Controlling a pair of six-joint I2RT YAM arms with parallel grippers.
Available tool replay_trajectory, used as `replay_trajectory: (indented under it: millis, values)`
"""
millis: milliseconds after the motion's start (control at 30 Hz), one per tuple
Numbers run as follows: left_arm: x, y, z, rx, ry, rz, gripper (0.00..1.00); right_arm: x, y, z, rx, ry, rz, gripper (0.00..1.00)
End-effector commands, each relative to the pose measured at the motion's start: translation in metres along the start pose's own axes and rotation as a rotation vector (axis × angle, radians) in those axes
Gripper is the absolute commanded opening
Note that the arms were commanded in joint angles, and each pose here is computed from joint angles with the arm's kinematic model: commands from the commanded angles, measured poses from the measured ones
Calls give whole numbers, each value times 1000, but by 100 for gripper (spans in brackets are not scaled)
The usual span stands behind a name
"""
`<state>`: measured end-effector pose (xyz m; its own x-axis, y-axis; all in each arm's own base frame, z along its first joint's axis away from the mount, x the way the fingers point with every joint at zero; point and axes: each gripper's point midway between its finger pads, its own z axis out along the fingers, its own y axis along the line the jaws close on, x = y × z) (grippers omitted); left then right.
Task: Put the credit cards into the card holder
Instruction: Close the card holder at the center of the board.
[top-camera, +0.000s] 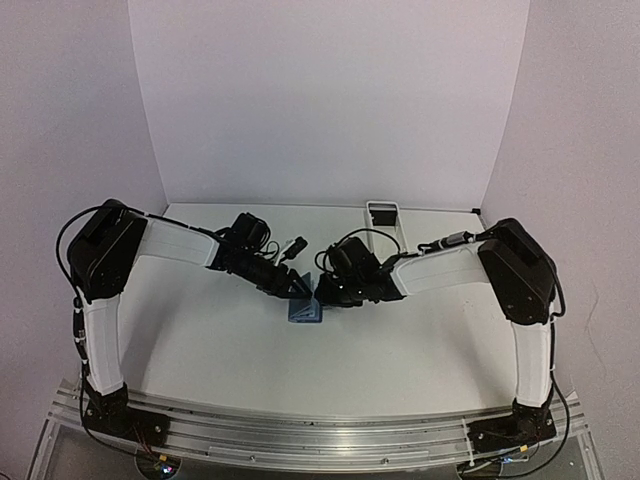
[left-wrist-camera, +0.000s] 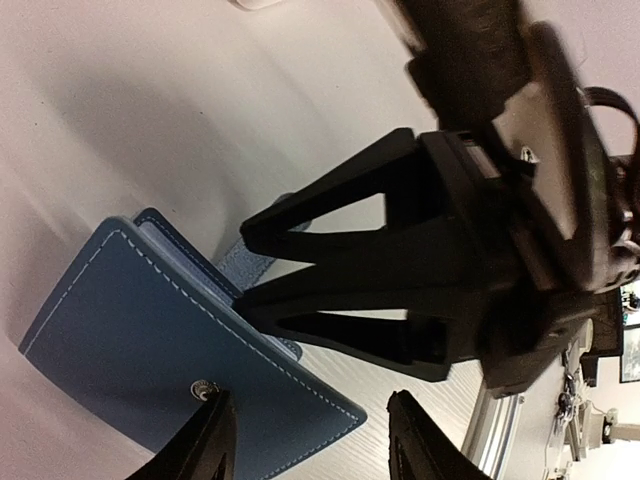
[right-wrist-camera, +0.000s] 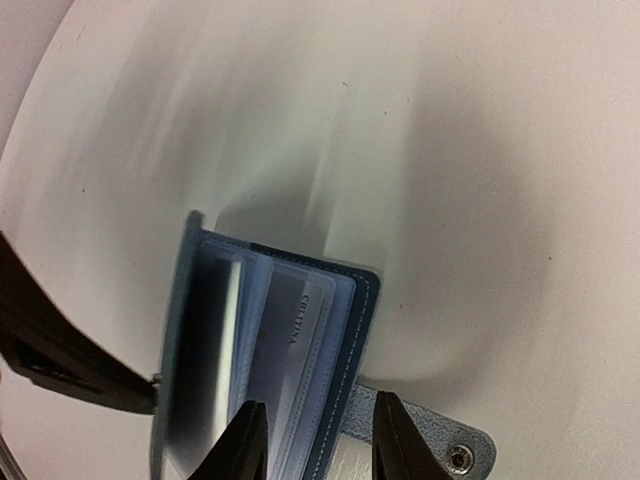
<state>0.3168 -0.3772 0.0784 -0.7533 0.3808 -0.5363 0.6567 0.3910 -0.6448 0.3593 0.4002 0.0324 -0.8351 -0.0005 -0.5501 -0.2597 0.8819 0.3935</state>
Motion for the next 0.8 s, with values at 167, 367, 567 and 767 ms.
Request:
replay_trajectory:
  millis: [167,367,567,767]
  values:
    - [-1,27,10,-88,40,7,26,-73,20,-72,3,-202,-20,32]
    - [14,42,3,-205,83,43,20,-65,-42,-74,89,-104,120,33]
    - [20,47,9,-265,118,131,23,-38,-72,-38,88,102,166,31]
    - [35,61,13,-306,172,128,24,-4,-71,-15,42,257,181,13]
